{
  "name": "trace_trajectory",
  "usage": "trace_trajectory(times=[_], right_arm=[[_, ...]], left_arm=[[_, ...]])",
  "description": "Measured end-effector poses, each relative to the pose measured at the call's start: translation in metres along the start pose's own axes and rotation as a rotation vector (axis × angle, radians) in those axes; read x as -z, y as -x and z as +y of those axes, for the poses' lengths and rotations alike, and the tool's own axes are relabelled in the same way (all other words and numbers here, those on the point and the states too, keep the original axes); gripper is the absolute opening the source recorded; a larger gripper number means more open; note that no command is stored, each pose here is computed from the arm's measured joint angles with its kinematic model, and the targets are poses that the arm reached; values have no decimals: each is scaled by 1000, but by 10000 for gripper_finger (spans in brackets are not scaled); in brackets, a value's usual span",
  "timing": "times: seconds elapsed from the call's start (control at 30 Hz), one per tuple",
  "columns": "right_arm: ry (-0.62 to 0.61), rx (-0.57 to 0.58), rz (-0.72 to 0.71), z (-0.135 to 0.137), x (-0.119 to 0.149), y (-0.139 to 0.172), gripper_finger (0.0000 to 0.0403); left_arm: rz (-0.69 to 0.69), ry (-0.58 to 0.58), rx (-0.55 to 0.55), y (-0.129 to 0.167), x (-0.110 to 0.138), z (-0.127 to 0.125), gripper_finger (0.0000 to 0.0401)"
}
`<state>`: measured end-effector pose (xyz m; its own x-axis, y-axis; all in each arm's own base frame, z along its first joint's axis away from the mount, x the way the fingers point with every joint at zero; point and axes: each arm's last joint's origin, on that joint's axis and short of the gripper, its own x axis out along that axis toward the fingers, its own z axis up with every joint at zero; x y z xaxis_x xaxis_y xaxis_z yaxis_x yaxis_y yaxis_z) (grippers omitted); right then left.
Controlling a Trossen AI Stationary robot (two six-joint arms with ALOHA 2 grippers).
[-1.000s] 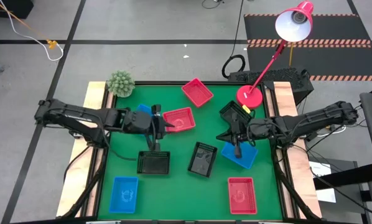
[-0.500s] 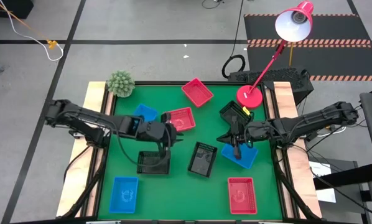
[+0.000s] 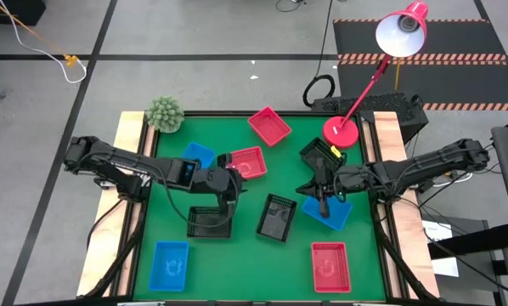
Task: Stack baskets by color
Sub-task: Stack the middle red bin on the bottom red bin
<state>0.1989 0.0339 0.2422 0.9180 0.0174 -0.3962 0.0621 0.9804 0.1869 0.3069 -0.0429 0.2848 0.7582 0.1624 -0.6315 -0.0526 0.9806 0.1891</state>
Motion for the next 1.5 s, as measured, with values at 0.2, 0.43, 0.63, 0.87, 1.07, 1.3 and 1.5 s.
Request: trace_trajectory(times=[0.2,0.43,0.63,0.87,1.07,1.3,1.5], right_arm=[[-1,1,-1,0,0,0,0],[3,5,13,0,1,0,0],[3,5,12,0,1,0,0],[3,5,9,0,1,0,0],[4,6,15,0,1,0,0],[8,5,13,0,1,0,0],[9,6,16,0,1,0,0]], left_arm=[[62,21,-78,-21,7,9,192],[162,49,-95,-42,19,23,193],[263,47,-107,-65,33,30,194],[364,58,-48,-88,49,38,193],[396,74,-69,-99,56,49,191],[475,40,-57,-111,70,53,137],[460,-66,-29,-113,68,49,42]])
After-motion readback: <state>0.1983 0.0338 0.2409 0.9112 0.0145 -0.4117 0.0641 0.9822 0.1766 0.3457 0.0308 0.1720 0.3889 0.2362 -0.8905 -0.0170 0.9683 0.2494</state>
